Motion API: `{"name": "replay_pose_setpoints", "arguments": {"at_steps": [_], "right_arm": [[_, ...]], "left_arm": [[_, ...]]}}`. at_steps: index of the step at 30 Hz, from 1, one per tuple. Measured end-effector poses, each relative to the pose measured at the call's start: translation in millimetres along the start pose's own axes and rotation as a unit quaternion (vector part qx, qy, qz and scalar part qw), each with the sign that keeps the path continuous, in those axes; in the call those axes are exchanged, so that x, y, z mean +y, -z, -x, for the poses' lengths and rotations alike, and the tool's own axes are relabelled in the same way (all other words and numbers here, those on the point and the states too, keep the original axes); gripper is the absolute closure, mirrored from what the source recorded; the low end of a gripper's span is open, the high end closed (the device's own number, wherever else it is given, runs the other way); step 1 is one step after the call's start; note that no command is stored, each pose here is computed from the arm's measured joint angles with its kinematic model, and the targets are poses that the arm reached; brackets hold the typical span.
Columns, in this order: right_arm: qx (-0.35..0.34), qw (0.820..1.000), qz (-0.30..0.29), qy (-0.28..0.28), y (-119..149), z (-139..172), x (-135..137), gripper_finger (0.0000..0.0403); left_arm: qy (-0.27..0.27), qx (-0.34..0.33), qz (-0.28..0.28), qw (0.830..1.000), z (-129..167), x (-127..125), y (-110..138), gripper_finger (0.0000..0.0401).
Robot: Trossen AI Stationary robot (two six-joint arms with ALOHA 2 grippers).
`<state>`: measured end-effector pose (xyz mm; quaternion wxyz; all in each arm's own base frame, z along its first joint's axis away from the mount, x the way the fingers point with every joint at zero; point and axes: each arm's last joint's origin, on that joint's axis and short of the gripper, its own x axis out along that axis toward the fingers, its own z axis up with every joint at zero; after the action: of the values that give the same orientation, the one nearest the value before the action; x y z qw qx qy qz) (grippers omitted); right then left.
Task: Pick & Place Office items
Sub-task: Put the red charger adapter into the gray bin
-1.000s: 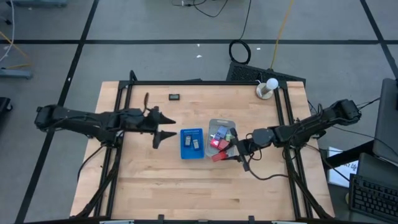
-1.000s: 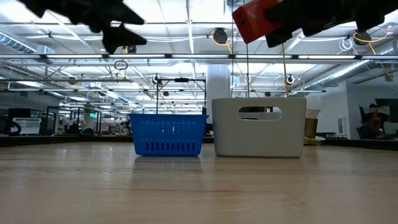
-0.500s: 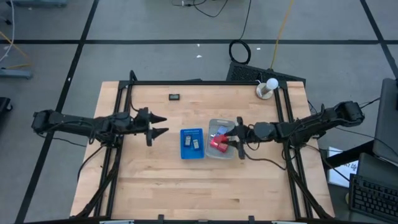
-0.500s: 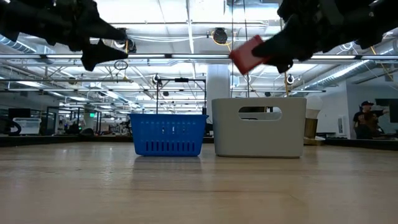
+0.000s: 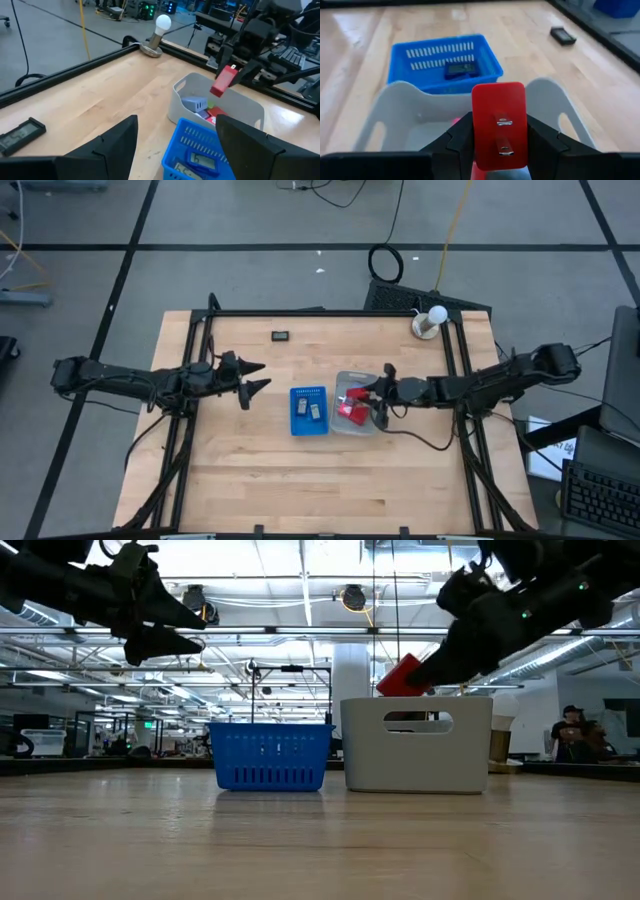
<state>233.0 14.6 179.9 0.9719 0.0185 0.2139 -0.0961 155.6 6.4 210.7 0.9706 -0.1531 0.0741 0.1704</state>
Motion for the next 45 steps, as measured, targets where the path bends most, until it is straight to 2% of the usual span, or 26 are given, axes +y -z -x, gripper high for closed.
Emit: {"name": "replay_pose_setpoints", "arguments": {"at_steps": [4,10,17,33,41,45], "right_arm": [[-0.012,1.000,-0.021,0.010,3,-13,-4,0.0277],[-0.007,1.000,-0.014,0.024,11,-29,-8,0.0277],[0.009,0.996,-0.014,0.082,19,-37,-20,0.0277],[0.026,0.996,-0.011,0.084,26,-42,-21,0.0266],[0.032,0.996,-0.009,0.088,27,-44,-22,0.0273],[0.033,0.996,-0.011,0.087,27,-44,-22,0.0262]], "left_arm": [[0.000,0.000,0.000,1.000,0,0,0,0.0130],[-0.001,0.000,0.008,1.000,0,0,0,0.0130],[-0.001,0.000,0.008,1.000,0,0,0,0.0130],[-0.002,0.000,0.010,1.000,0,0,0,0.0130],[-0.001,0.000,0.010,1.000,0,0,0,0.0130],[-0.001,0.000,0.011,1.000,0,0,0,0.0130]]}}
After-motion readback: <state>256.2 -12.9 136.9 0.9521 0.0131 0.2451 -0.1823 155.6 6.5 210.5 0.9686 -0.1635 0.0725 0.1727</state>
